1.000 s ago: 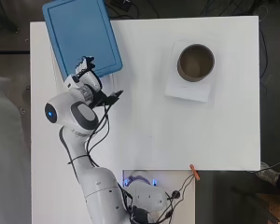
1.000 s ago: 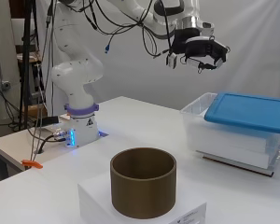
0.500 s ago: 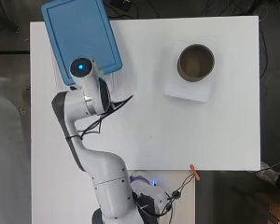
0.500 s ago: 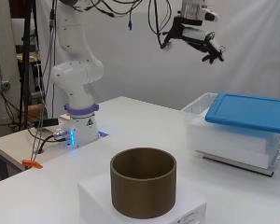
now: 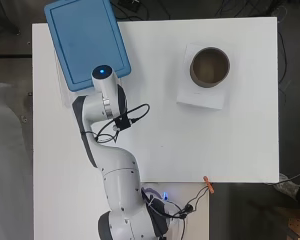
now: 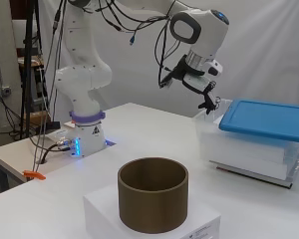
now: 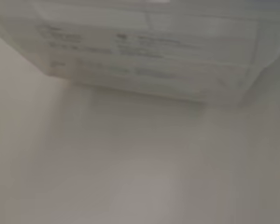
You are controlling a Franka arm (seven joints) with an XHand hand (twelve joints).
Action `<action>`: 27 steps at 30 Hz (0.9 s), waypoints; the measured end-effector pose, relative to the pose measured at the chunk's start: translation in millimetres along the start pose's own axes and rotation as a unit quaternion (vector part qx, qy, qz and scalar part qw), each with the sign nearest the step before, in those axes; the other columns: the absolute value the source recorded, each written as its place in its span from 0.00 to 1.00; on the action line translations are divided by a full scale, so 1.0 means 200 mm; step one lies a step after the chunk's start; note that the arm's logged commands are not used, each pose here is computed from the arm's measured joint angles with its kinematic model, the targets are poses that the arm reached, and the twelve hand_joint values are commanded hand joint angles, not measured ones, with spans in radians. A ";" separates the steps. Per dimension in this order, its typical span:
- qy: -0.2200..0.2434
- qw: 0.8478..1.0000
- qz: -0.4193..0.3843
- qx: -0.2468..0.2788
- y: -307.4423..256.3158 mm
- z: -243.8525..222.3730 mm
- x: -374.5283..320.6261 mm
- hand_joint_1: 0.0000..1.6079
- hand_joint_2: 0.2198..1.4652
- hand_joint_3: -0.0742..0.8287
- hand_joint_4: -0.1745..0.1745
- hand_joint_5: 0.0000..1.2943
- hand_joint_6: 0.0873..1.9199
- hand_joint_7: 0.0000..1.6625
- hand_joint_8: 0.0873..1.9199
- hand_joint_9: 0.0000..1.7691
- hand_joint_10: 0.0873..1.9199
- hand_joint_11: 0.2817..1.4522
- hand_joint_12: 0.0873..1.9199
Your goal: Teleoperate dual arm-hand system to remove items from a box
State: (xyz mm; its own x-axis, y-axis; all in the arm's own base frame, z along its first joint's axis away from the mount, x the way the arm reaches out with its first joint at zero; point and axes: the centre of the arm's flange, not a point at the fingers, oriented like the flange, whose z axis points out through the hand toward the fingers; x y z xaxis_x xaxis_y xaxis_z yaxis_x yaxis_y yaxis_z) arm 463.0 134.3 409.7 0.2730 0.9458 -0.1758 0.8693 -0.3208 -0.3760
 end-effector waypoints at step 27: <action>-0.131 0.990 -0.018 -0.056 0.23 -0.23 0.29 0.16 0.78 0.08 0.56 0.43 0.00 0.47 0.00 0.49 0.00 0.37 0.00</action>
State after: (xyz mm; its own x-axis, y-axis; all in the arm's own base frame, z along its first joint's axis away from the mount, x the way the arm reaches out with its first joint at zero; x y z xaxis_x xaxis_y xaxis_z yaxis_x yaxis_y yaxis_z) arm 537.6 175.6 423.2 0.1376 0.9062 -0.3998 0.9205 -0.2661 -0.2862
